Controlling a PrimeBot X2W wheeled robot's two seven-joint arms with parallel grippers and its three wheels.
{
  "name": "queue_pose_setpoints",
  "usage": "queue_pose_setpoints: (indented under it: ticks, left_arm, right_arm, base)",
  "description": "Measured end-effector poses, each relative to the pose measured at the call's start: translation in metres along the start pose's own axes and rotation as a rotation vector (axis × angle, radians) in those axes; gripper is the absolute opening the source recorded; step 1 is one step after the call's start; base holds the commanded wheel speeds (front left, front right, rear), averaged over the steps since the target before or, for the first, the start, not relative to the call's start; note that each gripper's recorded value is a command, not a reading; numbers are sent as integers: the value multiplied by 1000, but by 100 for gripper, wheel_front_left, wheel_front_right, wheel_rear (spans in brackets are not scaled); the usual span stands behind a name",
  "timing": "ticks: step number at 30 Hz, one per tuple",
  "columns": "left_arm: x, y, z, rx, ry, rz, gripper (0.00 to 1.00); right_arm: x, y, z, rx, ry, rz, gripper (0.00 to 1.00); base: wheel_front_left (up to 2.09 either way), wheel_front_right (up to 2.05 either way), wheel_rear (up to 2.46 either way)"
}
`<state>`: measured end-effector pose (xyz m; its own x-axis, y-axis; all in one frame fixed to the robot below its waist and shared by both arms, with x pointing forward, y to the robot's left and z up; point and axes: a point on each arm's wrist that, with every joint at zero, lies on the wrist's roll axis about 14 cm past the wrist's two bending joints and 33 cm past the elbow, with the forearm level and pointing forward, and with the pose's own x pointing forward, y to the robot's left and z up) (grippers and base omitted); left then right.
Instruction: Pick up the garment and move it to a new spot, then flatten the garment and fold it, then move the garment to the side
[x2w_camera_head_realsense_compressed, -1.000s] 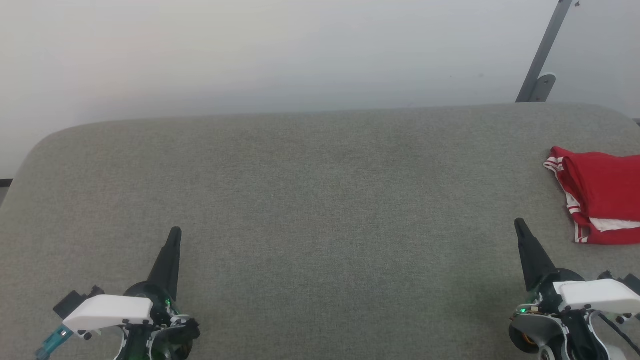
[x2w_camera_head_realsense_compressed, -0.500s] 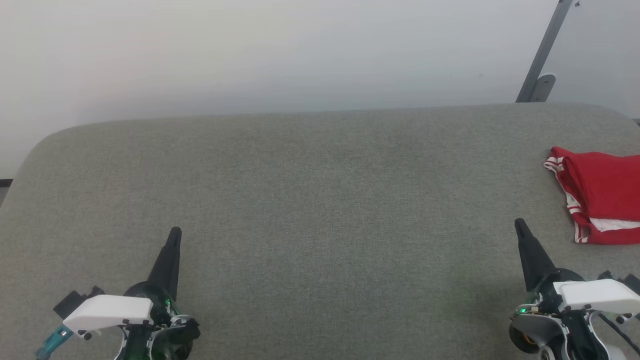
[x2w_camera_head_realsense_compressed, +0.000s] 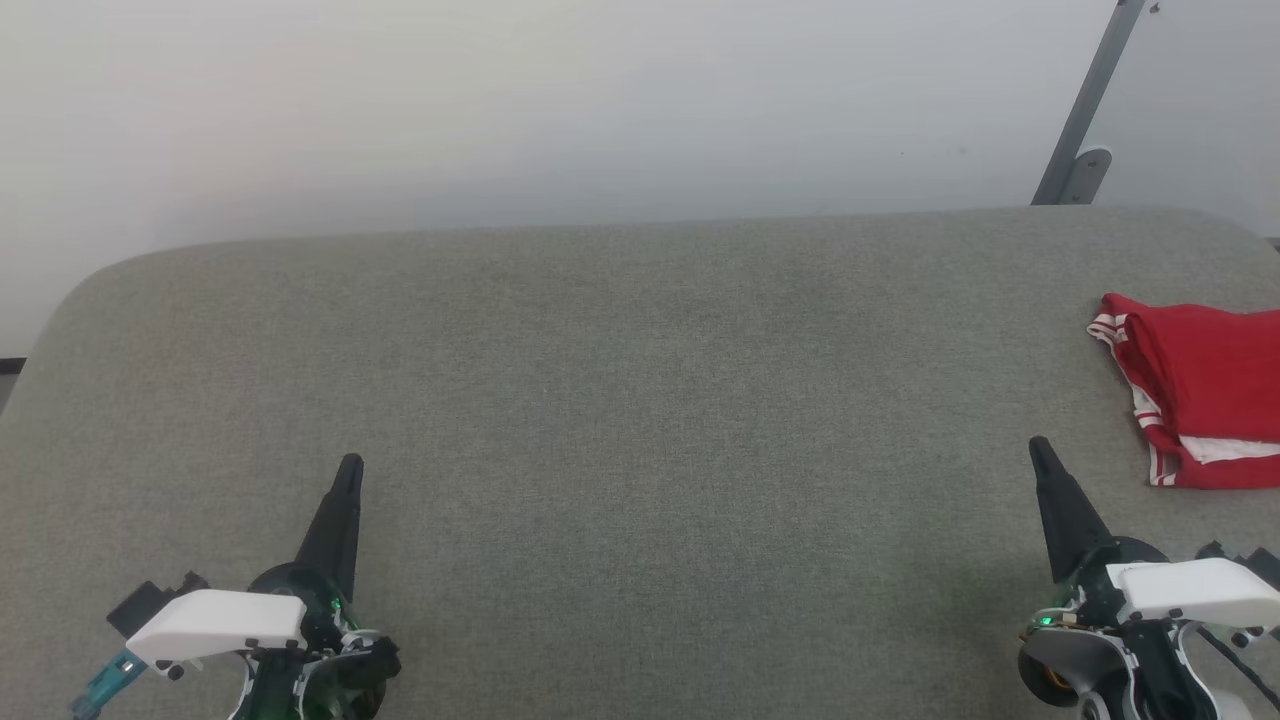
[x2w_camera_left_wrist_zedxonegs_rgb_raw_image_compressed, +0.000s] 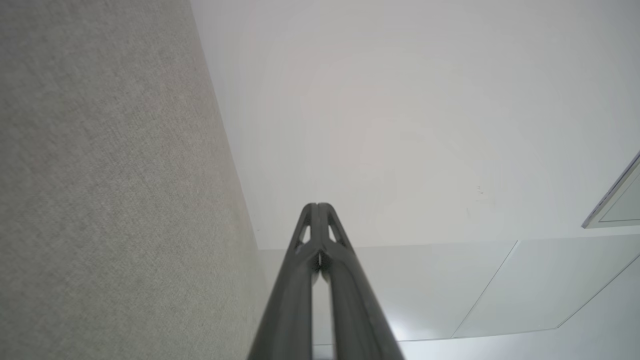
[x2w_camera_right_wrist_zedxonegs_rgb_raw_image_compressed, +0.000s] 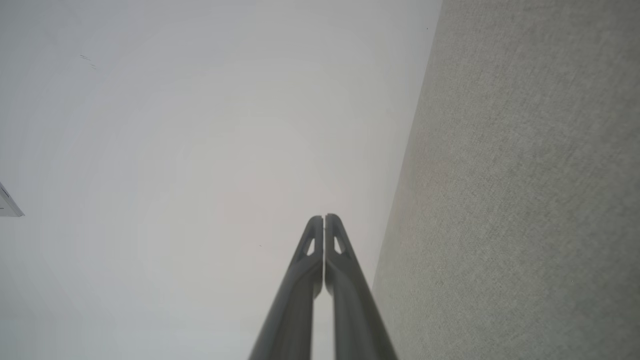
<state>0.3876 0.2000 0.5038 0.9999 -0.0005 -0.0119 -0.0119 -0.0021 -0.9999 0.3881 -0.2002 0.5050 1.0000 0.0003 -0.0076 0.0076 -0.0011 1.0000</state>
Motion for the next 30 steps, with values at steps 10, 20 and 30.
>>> queue_pose_setpoints:
  ticks: [10,20,30]
  left_arm:
    - [0,0,0,0,0,0,0]
    - [0,0,0,0,0,0,0]
    - [0,0,0,0,0,0,0]
  right_arm:
    - [0,0,0,0,0,0,0]
    - [0,0,0,0,0,0,0]
    - [0,0,0,0,0,0,0]
  base:
    - [0,0,0]
    - [0,0,0]
    - [0,0,0]
